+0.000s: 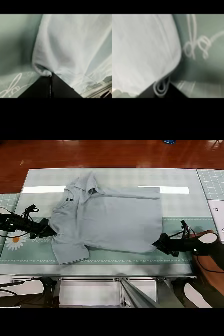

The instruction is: Fold the shirts.

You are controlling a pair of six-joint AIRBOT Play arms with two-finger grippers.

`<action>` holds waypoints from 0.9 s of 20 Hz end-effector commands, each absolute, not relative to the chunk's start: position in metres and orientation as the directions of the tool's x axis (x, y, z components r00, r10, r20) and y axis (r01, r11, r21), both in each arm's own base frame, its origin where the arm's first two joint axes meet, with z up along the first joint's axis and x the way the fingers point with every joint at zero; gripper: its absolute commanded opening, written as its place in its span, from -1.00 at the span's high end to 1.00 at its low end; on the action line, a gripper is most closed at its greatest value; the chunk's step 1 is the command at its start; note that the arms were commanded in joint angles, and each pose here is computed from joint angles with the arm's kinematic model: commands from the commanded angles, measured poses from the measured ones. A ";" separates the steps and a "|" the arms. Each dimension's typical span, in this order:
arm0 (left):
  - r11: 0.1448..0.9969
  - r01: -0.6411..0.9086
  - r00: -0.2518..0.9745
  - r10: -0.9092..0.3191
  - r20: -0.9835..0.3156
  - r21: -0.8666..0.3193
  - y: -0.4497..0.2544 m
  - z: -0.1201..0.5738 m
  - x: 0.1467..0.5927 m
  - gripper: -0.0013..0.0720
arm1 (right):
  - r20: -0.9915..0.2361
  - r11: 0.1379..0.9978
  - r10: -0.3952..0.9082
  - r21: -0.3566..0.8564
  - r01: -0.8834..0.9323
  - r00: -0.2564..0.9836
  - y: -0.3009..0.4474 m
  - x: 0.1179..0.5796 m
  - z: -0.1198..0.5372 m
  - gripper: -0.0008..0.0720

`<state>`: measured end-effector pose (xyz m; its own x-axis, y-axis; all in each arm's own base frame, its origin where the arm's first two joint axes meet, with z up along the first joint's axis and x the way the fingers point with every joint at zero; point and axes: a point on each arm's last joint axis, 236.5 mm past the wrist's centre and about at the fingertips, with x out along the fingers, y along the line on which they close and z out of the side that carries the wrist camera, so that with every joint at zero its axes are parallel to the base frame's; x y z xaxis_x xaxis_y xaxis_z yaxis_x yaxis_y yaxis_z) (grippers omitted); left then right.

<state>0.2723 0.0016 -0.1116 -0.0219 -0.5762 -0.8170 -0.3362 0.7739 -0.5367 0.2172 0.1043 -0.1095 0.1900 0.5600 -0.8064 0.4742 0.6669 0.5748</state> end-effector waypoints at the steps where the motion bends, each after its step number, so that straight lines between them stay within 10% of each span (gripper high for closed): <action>1: 0.752 -0.342 0.020 -0.593 -0.805 -0.563 -0.002 -0.106 0.284 0.92 | -0.758 0.657 0.596 0.650 0.382 0.266 0.125 0.260 -0.098 0.89; 8: 0.574 0.105 0.609 -0.683 -0.404 -0.812 -0.018 0.146 0.433 0.92 | -0.668 0.820 0.514 0.568 -0.079 0.538 0.101 0.391 0.137 0.90; 13: 0.751 0.425 0.842 -0.533 -0.085 -0.505 -0.022 0.388 0.407 0.92 | -0.468 0.919 0.373 0.304 -0.250 0.801 0.073 0.380 0.352 0.90; 18: 0.927 0.329 0.944 -0.328 0.035 -0.181 -0.032 0.486 0.312 0.93 | -0.311 0.972 0.231 0.104 -0.208 0.922 0.049 0.292 0.446 0.90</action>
